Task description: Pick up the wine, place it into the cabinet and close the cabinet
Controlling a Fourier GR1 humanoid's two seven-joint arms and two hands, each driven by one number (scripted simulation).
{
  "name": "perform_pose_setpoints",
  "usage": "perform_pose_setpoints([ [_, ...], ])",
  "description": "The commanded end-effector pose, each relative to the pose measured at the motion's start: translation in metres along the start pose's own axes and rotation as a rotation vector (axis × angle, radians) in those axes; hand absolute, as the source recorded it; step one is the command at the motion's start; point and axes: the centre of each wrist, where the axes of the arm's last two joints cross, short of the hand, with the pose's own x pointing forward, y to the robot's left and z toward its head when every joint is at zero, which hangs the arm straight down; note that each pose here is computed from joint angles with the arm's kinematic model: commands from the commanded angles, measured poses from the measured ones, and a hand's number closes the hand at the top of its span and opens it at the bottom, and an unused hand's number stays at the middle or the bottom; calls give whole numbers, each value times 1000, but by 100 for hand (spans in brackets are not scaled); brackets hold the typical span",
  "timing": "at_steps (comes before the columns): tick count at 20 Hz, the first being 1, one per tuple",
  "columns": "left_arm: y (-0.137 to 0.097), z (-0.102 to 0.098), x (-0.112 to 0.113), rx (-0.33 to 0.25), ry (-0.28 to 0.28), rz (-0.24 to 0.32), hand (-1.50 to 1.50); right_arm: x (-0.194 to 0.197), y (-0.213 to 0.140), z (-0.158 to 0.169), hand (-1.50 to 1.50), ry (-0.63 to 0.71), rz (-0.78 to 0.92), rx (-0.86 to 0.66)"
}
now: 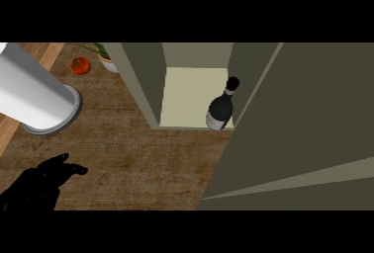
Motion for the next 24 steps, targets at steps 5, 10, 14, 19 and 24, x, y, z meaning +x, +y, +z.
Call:
perform_pose_setpoints([
  [5,50,23,27,109,-27,-34,-150,16,58,-18,150,30,53,125],
  [10,69,23,43,97,-57,-18,-150,2,75,-51,150,7,61,54],
  [14,82,37,51,90,-7,-36,-150,4,74,-63,150,-52,92,-19],
  [19,101,42,69,63,-25,-43,-150,8,66,-76,150,-106,85,-144],
  [24,116,45,74,67,-52,-40,-150,18,45,-110,150,-113,106,-206],
])
